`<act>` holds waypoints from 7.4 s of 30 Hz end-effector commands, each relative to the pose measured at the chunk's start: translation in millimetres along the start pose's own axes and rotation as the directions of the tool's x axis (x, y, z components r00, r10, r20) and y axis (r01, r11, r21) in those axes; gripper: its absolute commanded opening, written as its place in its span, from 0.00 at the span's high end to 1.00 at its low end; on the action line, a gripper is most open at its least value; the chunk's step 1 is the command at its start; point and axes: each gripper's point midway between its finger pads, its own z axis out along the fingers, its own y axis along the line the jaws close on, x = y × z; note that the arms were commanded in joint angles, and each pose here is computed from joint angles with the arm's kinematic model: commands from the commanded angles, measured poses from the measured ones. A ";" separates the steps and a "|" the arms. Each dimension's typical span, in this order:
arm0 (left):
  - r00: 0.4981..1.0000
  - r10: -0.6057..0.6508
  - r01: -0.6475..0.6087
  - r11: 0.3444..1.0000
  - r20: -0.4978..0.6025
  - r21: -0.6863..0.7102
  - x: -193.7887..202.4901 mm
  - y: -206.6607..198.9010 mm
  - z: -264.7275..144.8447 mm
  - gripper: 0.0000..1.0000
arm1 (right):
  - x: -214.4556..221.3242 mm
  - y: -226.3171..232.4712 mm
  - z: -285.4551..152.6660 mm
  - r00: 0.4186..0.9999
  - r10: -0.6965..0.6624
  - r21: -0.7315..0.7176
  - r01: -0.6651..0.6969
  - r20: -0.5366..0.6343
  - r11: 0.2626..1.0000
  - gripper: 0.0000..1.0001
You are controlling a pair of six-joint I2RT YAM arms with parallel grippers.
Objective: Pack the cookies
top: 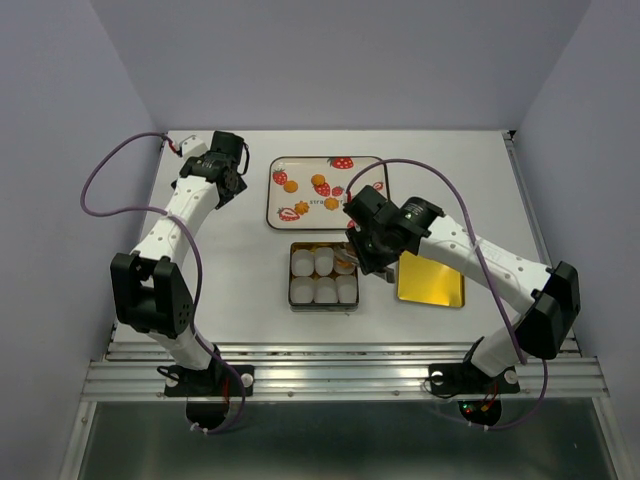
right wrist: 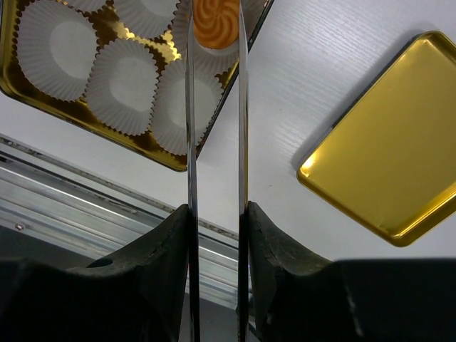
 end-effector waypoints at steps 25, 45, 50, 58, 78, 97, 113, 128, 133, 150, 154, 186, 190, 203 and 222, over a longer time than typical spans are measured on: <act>0.998 -0.015 0.015 1.000 0.056 -0.004 -11.5 11.9 -14.0 0.01 | -9.7 2.7 -1.8 0.998 -0.015 0.008 0.015 0.065 1.000 0.52; 0.997 -0.041 0.039 0.999 0.058 0.035 -22.3 3.9 -25.3 0.01 | -65.5 8.3 -46.9 0.968 0.009 -0.015 -0.005 0.249 1.000 0.53; 0.997 -0.053 0.050 0.997 0.063 0.054 -30.9 -2.5 -31.3 0.01 | -97.6 5.0 -54.8 0.941 0.014 0.031 -0.026 0.338 0.999 0.54; 0.997 -0.039 0.032 0.994 0.061 0.108 -32.5 -13.4 -51.8 0.01 | -153.0 -9.6 -39.2 0.925 0.050 0.095 -0.092 0.377 0.991 0.54; 0.997 0.078 -0.062 0.933 -0.030 0.355 8.9 -43.1 -90.3 0.01 | -143.4 -80.6 40.4 0.971 0.163 0.138 -0.188 0.176 0.972 0.53; 0.994 0.098 -0.075 0.947 -0.057 0.311 20.5 -34.9 -81.9 0.01 | -135.4 -91.8 68.7 0.982 0.147 0.154 -0.164 0.115 0.974 0.50; 0.993 0.099 -0.074 0.953 -0.071 0.294 26.6 -30.7 -78.3 0.01 | -125.9 -94.1 79.5 0.984 0.153 0.150 -0.165 0.088 0.975 0.50; 0.992 0.109 -0.085 0.954 -0.069 0.287 28.0 -30.9 -75.6 0.01 | -119.3 -94.6 86.8 0.987 0.148 0.154 -0.157 0.067 0.975 0.49; 0.992 0.108 -0.085 0.955 -0.064 0.283 26.5 -29.8 -75.3 0.01 | -118.7 -89.6 86.3 0.987 0.146 0.126 -0.153 0.061 0.980 0.49; 0.991 0.115 -0.093 0.957 -0.066 0.274 27.2 -32.1 -72.3 0.01 | -117.1 -95.3 89.0 0.990 0.133 0.157 -0.140 0.056 0.978 0.56; 0.991 0.113 -0.091 0.957 -0.067 0.276 26.9 -33.3 -72.2 0.01 | -118.9 -97.4 86.6 0.989 0.133 0.168 -0.142 0.065 0.976 0.58; 0.994 0.088 -0.067 0.952 -0.057 0.299 19.2 -49.8 -69.6 0.01 | -101.8 -42.9 -29.5 0.990 0.074 -0.036 -0.070 0.121 0.997 0.60; 0.994 0.089 -0.066 0.950 -0.063 0.305 21.6 -52.1 -68.5 0.01 | -84.3 -32.9 -46.3 0.994 0.064 -0.076 -0.057 0.093 0.995 0.59; 0.993 0.101 -0.077 0.949 -0.062 0.304 22.9 -56.0 -66.4 0.01 | -28.8 2.2 -72.9 0.999 -0.035 -0.153 0.033 -0.015 0.988 0.59; 0.994 0.104 -0.086 0.954 -0.047 0.288 38.4 -52.5 -51.3 0.01 | 36.6 5.7 -68.0 0.986 -0.078 -0.158 0.055 -0.146 0.986 0.59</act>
